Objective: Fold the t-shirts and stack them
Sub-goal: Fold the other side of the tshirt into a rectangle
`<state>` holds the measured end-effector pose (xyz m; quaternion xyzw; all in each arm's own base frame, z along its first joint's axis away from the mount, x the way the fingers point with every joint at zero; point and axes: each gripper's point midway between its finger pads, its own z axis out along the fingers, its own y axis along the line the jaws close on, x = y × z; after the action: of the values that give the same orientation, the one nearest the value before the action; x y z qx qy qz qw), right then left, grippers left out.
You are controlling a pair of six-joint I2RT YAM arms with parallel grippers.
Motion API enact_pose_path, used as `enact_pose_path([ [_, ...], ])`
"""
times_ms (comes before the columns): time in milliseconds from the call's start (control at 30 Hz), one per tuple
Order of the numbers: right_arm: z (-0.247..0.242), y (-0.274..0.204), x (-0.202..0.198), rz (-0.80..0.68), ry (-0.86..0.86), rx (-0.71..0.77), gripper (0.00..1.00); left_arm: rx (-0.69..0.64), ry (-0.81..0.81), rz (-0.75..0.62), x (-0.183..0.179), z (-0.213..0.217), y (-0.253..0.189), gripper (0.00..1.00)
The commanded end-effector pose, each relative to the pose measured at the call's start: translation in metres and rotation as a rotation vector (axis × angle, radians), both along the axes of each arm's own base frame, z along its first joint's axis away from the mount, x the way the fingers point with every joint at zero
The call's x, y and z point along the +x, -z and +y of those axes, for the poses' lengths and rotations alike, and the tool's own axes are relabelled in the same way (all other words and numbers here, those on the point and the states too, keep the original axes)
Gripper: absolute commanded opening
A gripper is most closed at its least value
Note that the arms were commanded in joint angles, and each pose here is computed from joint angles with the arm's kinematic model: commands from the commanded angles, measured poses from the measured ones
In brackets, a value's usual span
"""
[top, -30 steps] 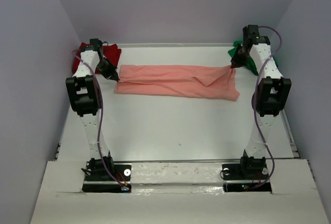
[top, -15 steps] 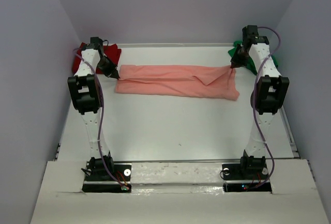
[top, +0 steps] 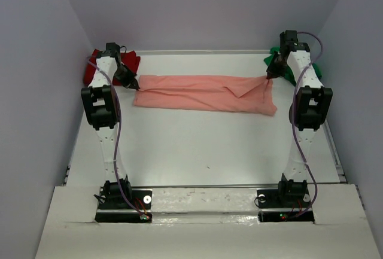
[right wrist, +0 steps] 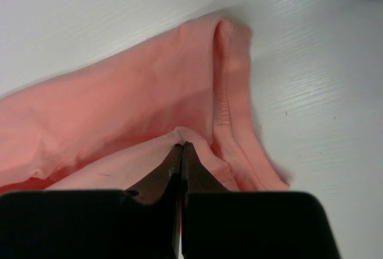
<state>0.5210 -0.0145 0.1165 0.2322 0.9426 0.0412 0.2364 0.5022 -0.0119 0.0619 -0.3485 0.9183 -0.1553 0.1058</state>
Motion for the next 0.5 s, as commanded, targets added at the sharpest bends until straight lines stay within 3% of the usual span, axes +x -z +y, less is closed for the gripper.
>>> enact_pose_path([
  [0, -0.014, -0.013, 0.024, -0.094, 0.006, -0.037, 0.0, -0.011, -0.014, -0.076, 0.021, -0.001, -0.016, 0.0],
  [267, -0.017, 0.003, 0.037, -0.127, 0.01, -0.052, 0.0, -0.001, -0.026, -0.13, 0.035, -0.003, -0.017, 0.0],
  [467, -0.019, 0.001, 0.05, -0.189, 0.015, -0.062, 0.0, -0.003, -0.023, -0.168, 0.04, -0.005, -0.015, 0.09],
])
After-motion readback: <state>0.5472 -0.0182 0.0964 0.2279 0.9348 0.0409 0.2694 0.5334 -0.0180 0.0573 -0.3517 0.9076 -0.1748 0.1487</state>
